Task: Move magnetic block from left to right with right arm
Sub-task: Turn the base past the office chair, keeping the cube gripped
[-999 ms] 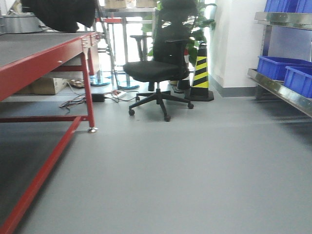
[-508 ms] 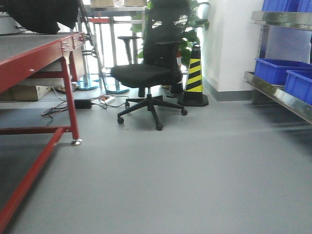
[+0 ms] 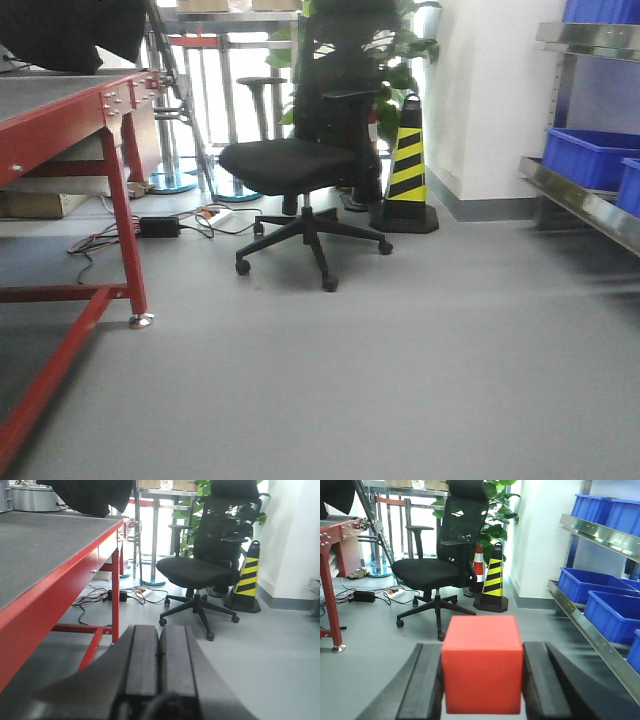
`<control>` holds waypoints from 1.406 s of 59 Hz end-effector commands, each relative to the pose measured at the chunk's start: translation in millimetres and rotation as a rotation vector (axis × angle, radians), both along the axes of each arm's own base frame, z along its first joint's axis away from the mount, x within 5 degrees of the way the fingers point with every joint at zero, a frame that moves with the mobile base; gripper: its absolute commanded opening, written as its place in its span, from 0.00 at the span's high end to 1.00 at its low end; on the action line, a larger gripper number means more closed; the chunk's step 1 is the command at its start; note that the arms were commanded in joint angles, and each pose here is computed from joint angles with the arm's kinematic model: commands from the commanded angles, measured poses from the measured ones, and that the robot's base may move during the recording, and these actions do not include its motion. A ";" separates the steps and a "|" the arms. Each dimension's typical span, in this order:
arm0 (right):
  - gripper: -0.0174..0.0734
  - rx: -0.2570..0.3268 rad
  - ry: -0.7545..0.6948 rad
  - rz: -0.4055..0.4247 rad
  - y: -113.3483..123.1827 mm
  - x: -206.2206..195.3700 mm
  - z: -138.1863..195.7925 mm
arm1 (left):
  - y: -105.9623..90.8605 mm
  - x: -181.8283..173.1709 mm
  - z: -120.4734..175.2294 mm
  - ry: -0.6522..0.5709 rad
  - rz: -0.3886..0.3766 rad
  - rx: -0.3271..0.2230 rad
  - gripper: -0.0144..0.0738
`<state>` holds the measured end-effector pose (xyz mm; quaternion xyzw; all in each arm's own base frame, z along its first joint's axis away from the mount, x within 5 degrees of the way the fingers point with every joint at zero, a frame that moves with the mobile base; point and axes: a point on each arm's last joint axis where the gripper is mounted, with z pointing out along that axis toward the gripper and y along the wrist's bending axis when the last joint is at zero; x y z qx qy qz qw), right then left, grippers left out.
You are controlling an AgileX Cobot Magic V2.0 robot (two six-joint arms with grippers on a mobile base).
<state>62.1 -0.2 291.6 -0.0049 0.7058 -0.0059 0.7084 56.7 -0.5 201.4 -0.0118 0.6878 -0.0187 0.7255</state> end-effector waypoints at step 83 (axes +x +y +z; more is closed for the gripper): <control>0.60 -0.012 -0.111 -0.006 -0.3 -0.5 16.8 | 0.0 -1.4 6.1 -0.092 -0.001 -0.005 0.97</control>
